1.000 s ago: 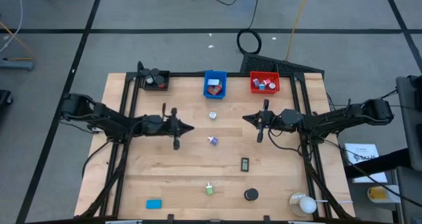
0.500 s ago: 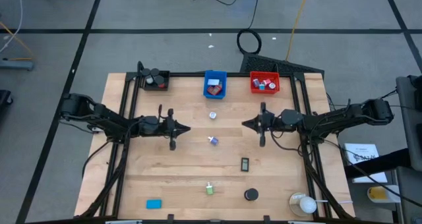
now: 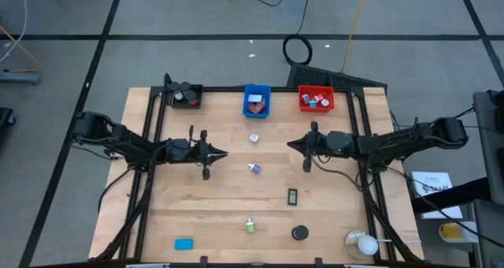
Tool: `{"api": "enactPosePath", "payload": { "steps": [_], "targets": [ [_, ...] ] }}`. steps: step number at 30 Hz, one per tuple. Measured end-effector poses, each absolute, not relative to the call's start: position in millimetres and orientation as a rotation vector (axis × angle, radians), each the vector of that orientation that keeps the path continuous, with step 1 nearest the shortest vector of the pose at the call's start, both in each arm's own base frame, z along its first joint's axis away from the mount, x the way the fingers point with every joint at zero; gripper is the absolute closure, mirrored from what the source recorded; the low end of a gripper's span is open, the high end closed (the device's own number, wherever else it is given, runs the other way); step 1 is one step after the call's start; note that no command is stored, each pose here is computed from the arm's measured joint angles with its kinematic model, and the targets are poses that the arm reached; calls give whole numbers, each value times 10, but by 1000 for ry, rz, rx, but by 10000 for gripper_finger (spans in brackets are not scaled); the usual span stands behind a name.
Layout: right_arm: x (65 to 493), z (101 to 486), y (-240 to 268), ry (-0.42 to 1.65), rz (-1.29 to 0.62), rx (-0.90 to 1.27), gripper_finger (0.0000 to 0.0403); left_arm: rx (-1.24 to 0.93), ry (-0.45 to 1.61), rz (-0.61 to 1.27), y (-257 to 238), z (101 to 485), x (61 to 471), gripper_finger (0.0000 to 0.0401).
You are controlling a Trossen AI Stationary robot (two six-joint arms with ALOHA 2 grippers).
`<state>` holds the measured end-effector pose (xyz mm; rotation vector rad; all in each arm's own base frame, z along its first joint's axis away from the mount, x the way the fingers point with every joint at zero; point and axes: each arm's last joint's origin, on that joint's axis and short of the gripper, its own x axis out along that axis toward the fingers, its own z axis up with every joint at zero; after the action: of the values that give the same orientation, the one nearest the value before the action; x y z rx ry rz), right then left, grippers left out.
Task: Pick & Place Office items
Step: Put the purple charger adapter into the red basket
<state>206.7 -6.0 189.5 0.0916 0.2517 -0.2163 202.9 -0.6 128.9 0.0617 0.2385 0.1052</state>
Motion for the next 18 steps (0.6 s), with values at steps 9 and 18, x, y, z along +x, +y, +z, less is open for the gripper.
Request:
{"api": "enactPosePath", "payload": {
  "steps": [9, 18],
  "targets": [
    [2370, 1829, -39, 390, -266, 59, 399, 40, 237, 108, -6, 1290, 2030, 359],
    [2504, 1811, -29, 420, -232, 38, 398, 42, 237, 107, -6, 1290, 2030, 359]
  ]
}}
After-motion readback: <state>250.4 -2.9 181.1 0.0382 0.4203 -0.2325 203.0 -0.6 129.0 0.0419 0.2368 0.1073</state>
